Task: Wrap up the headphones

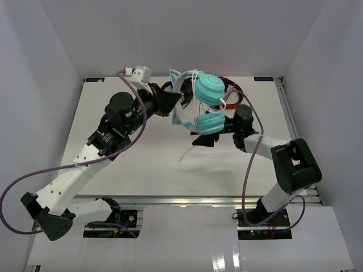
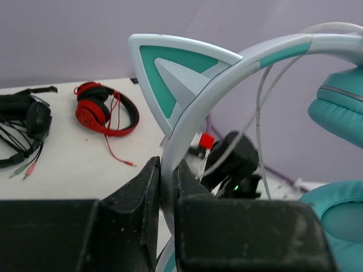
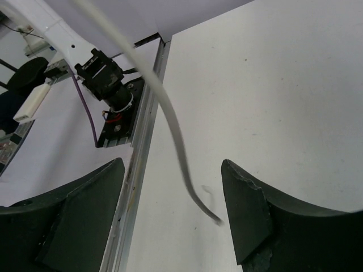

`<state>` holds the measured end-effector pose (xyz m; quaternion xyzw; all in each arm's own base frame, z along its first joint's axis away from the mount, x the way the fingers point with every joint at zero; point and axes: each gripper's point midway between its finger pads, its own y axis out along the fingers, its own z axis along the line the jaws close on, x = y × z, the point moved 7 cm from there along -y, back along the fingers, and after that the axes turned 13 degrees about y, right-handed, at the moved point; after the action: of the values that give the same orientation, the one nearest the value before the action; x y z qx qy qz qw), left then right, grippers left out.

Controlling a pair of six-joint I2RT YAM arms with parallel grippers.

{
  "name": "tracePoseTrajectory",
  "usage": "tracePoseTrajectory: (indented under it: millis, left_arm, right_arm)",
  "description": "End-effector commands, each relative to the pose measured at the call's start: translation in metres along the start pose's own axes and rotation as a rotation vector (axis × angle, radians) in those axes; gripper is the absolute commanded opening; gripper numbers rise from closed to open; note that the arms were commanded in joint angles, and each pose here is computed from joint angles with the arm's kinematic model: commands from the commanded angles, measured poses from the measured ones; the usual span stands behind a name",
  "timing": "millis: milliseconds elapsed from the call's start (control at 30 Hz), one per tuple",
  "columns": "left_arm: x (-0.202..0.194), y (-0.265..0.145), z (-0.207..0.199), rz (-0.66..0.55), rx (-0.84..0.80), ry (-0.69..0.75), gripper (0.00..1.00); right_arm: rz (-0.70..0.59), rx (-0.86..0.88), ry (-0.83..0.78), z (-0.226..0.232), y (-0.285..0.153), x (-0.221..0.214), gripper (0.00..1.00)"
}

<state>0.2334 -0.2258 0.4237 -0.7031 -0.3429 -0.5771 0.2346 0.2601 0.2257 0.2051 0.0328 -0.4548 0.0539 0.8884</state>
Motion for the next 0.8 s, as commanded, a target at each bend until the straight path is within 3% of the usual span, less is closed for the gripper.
tracePoseTrajectory:
  millis: [0, 100, 233, 500, 633, 700, 767]
  left_arm:
    - [0.067, -0.006, -0.004, -0.245, 0.099, -0.187, 0.00]
    - [0.075, -0.007, 0.001, -0.293, 0.156, -0.240, 0.00]
    - [0.079, -0.009, 0.007, -0.317, 0.215, -0.258, 0.00]
    - [0.080, -0.014, 0.015, -0.336, 0.280, -0.247, 0.00]
    - [0.075, -0.018, 0.032, -0.337, 0.441, -0.233, 0.00]
    - [0.068, -0.025, 0.049, -0.357, 0.591, -0.229, 0.00]
    - [0.061, -0.028, 0.061, -0.359, 0.691, -0.218, 0.00]
  right_arm:
    - [-0.015, 0.150, -0.083, 0.024, 0.013, 0.001, 0.70]
    - [-0.003, 0.192, -0.064, 0.032, 0.028, -0.002, 0.56]
    - [0.017, 0.252, -0.066, 0.048, 0.050, 0.000, 0.09]
    - [0.018, 0.162, -0.066, 0.045, 0.049, -0.008, 0.08]
    - [0.107, -0.068, -0.049, 0.033, 0.041, -0.020, 0.08]
    - [0.147, -0.201, -0.235, 0.025, 0.035, -0.023, 0.08]
    - [0.181, -0.279, -0.310, 0.033, 0.021, -0.027, 0.08]
